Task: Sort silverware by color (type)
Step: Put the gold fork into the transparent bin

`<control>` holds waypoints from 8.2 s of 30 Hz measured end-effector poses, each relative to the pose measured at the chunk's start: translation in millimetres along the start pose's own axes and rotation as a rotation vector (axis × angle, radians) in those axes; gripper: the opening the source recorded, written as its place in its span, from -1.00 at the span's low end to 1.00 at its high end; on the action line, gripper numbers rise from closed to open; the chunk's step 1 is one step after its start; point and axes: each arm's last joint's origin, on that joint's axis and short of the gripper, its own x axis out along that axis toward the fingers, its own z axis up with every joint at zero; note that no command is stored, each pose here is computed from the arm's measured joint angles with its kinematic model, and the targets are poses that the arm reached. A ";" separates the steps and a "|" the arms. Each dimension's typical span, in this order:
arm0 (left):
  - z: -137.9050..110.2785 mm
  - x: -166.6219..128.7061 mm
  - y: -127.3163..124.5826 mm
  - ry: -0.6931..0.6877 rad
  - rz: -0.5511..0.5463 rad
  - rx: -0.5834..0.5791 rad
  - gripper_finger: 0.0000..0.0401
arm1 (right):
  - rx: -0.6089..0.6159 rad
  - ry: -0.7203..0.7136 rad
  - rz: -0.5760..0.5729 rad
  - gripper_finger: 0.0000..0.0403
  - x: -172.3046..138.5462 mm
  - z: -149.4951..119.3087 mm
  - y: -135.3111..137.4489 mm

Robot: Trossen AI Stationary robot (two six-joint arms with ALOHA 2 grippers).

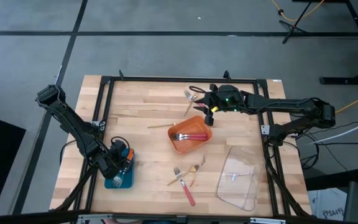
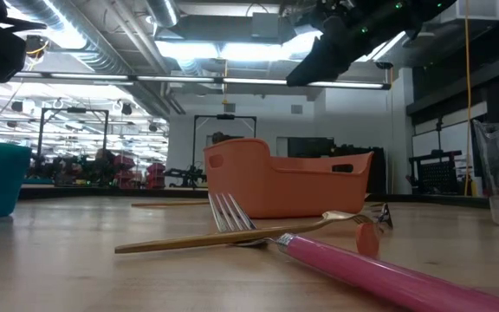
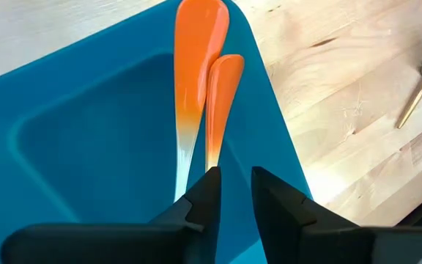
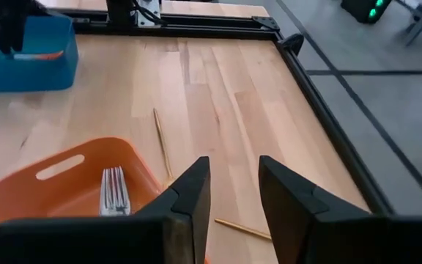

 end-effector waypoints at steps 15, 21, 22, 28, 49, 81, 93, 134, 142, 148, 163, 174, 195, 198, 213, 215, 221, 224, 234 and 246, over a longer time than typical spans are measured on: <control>0.7 0.0 -0.3 -0.023 -0.010 0.000 -0.65 | -0.048 0.107 -0.109 -0.46 -24.0 29.6 -37.4; 1.7 -0.1 -0.7 -0.059 -0.025 0.001 -0.65 | -0.008 0.108 -0.227 -0.46 -35.7 30.8 -75.1; 1.7 -0.1 -0.8 -0.060 -0.025 0.001 -0.65 | 0.004 0.111 -0.246 -0.46 -37.5 28.9 -81.8; 1.8 -0.1 -0.8 -0.063 -0.026 0.001 -0.65 | 0.084 0.126 -0.277 -0.46 -45.0 12.9 -120.4; 1.8 -0.1 -0.8 -0.064 -0.027 0.001 -0.65 | 0.277 0.400 -0.116 -0.46 30.6 -72.7 -165.6; 3.3 -0.2 -1.4 -0.115 -0.046 0.025 -0.65 | 0.047 0.574 -0.035 -0.46 67.8 -77.3 -116.5; 3.5 -0.2 -1.9 -0.125 -0.053 0.032 -0.65 | 0.068 0.650 0.027 -0.46 85.6 -100.7 -114.3; 5.4 -0.6 -2.6 -0.190 -0.078 0.032 -0.65 | 0.049 0.752 0.006 -0.74 110.1 -132.8 -114.6; 6.0 -1.1 -6.0 -0.241 -0.129 0.019 -0.65 | 0.049 0.754 0.007 -0.97 110.2 -133.3 -114.4; 7.5 -2.5 -11.3 -0.339 -0.213 -0.006 -0.65 | 0.049 0.751 0.006 -0.98 109.4 -132.4 -114.6; 44.1 2.6 -22.0 -0.600 -0.178 0.032 -0.65 | 0.048 0.753 -0.002 -0.99 81.1 -108.1 -112.8; 81.5 7.0 -32.8 -0.715 -0.080 0.160 -0.65 | 0.064 0.825 0.030 -0.99 69.5 -106.9 -108.5; 124.4 7.1 -40.2 -0.829 -0.010 0.203 -0.65 | 0.112 1.078 -0.045 -1.00 39.1 -107.1 -100.6; 126.8 7.2 -39.6 -0.833 -0.003 0.194 -0.65 | 0.138 1.033 -0.084 -1.00 28.9 -95.8 -100.6; 128.0 7.2 -39.1 -0.835 0.001 0.190 -0.65 | 0.365 0.729 -0.222 -1.00 -41.2 -24.8 -50.2; 128.0 7.3 -39.1 -0.835 0.002 0.190 -0.65 | 0.389 0.677 -0.211 -1.00 -49.9 -15.6 -35.6; 128.0 7.2 -39.1 -0.835 0.001 0.190 -0.65 | 0.446 0.571 -0.180 -1.00 -69.0 2.9 13.4; 128.0 7.3 -39.0 -0.835 0.002 0.190 -0.65 | 0.465 0.532 -0.180 -1.00 -76.0 7.9 39.2; 127.9 7.5 -38.4 -0.833 0.009 0.193 -0.65 | 0.561 0.393 -0.190 -1.00 -103.2 9.4 121.8; 127.7 7.7 -38.6 -0.822 0.024 0.240 -0.65 | 0.687 0.273 -0.193 -0.99 -128.7 -23.6 198.3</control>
